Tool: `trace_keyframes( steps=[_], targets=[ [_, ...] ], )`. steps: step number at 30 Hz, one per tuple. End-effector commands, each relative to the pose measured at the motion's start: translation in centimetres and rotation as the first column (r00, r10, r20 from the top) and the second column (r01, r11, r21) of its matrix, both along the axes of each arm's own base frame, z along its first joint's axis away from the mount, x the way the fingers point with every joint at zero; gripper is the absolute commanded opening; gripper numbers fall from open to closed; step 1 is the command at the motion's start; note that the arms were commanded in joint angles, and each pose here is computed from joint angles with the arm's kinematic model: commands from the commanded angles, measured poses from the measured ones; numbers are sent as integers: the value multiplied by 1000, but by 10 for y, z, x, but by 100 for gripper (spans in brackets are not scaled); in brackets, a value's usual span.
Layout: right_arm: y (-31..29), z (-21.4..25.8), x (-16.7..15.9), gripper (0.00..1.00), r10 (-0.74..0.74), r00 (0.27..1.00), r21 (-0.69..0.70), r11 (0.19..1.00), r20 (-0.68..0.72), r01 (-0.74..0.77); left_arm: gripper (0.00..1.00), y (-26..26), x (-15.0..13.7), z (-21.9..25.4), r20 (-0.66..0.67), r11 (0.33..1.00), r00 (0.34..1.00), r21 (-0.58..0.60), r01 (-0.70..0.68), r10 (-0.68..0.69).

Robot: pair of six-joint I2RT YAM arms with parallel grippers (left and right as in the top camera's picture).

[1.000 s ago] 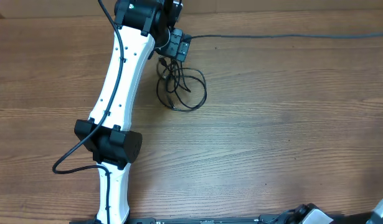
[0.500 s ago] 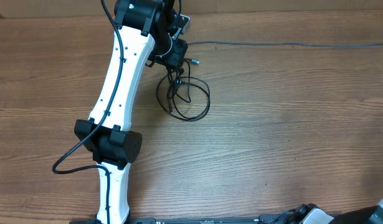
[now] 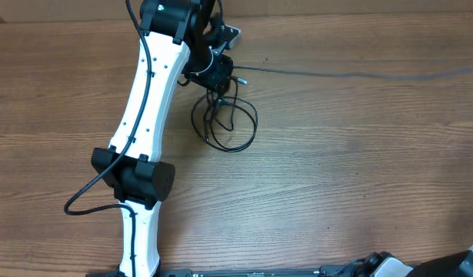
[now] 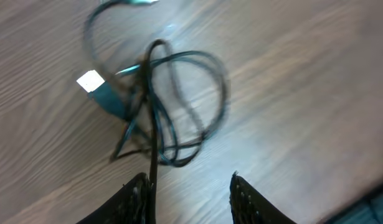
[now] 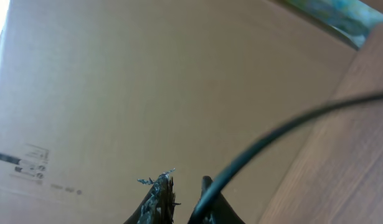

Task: Untangle cables

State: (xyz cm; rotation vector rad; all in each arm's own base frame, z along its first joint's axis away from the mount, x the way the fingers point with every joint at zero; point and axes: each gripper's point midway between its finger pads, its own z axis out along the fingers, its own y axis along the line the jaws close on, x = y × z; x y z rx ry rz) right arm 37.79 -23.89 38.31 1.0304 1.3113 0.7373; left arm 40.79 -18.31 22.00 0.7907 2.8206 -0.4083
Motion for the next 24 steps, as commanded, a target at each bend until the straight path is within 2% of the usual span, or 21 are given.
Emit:
trace_keyframes(
  steps=[1,2,5,9,10,11,12,15,16,17,18,19,22,24],
  targets=[
    [-9,-1,3,13,-16,1000,-1,1000,-10,16,4,-43,-19,18,-10,949,982,-260,179,-188],
    [-10,-3,4,13,-15,1000,0,1000,-17,15,4,-46,-20,20,-11,942,981,-281,183,-193],
    [-12,-12,6,25,-14,999,0,1000,-43,14,4,-57,-26,29,-20,909,977,-370,192,-214],
    [-12,-16,7,62,-7,998,-41,999,-59,5,4,-72,-34,45,-6,843,964,-487,228,-264],
    [-12,-16,7,77,-5,998,-41,999,-61,2,4,-74,-34,48,-5,832,963,-505,229,-268],
    [-11,-16,7,85,0,998,-40,999,-61,-2,4,-74,-34,48,-4,832,963,-506,230,-268],
    [-9,-16,8,100,12,998,-39,999,-60,-14,4,-74,-34,47,-2,834,964,-501,231,-267],
    [-4,-16,9,100,38,998,-37,998,-58,-40,5,-70,-31,42,3,853,965,-467,232,-261],
    [-3,-16,9,100,45,997,-37,998,-57,-47,26,-67,-30,39,3,865,967,-446,230,-256],
    [-2,-16,9,100,51,997,-36,998,-57,-53,68,-64,-28,36,3,877,968,-424,227,-249],
    [-1,-16,9,100,55,997,-36,998,-56,-57,91,-62,-27,34,2,886,969,-406,225,-246],
    [-1,-16,9,100,55,997,-36,998,-56,-57,100,-60,-27,32,2,891,970,-394,224,-243],
    [-1,-16,9,100,55,997,-36,998,-56,-57,100,-56,-24,28,4,907,972,-359,222,-236],
    [-1,-16,9,100,55,997,-36,998,-56,-57,100,-47,-20,21,10,932,975,-292,216,-223]
  ],
)
